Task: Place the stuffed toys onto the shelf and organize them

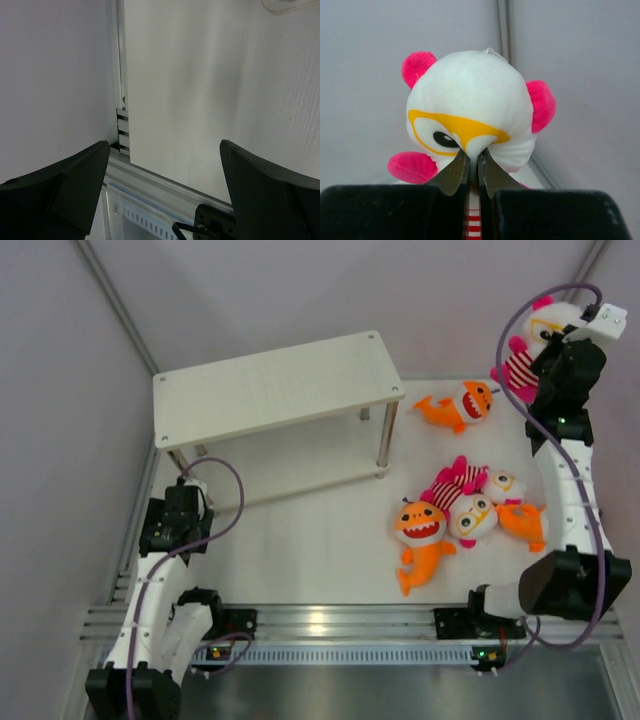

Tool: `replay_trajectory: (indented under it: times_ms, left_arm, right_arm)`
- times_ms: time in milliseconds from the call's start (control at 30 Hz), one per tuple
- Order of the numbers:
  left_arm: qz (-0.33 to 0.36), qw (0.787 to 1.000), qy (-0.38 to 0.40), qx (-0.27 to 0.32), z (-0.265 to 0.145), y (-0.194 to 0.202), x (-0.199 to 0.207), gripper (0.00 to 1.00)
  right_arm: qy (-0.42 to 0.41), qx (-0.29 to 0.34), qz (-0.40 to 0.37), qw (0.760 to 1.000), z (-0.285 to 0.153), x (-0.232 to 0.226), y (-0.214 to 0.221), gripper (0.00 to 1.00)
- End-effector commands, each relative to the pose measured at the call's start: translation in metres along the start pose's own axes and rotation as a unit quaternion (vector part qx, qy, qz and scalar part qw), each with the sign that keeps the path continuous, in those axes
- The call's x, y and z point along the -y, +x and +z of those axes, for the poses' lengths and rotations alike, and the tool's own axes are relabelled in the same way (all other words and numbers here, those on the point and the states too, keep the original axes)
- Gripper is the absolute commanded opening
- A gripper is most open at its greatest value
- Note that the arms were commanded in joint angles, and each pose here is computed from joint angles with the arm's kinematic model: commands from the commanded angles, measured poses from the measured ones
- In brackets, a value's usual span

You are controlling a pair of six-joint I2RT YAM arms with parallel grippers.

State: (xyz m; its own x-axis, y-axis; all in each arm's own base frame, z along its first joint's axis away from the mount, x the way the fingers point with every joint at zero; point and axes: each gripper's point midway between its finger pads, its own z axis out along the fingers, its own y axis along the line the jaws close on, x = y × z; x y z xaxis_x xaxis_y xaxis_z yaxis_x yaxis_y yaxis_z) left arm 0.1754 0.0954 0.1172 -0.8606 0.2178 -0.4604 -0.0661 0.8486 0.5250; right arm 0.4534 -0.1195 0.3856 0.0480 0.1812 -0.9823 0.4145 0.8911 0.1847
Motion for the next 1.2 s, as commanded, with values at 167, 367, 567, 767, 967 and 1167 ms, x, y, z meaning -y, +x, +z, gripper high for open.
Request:
replay_trajectory:
  times_ms: [167,367,567,767,967,1167]
  left_arm:
    - [0.000,1.000,-0.003,0.011,-0.001,0.005,0.000,0.98]
    - [-0.007,1.000,-0.016,0.009,-0.001,0.010,-0.003,0.98]
    - [-0.008,1.000,-0.018,0.009,0.000,0.014,-0.003,0.98]
    - [-0.001,1.000,-0.009,0.009,0.002,0.018,0.003,0.98]
    - [0.001,1.000,-0.005,0.010,0.002,0.018,0.004,0.98]
    - [0.003,1.000,0.000,0.009,0.003,0.019,0.006,0.98]
  right_arm:
    - [-0.174,0.269,-0.092,0.943,-0.142,-0.141,-0.164,0.00]
    - [-0.304,0.329,-0.115,0.886,-0.224,-0.268,-0.169,0.00]
    - [-0.401,0.344,-0.090,0.844,-0.249,-0.336,-0.130,0.00]
    - [-0.434,0.381,-0.069,0.814,-0.257,-0.358,-0.121,0.00]
    - [-0.431,0.378,-0.052,0.818,-0.249,-0.367,-0.101,0.00]
    - [-0.431,0.384,-0.035,0.816,-0.246,-0.368,-0.071,0.00]
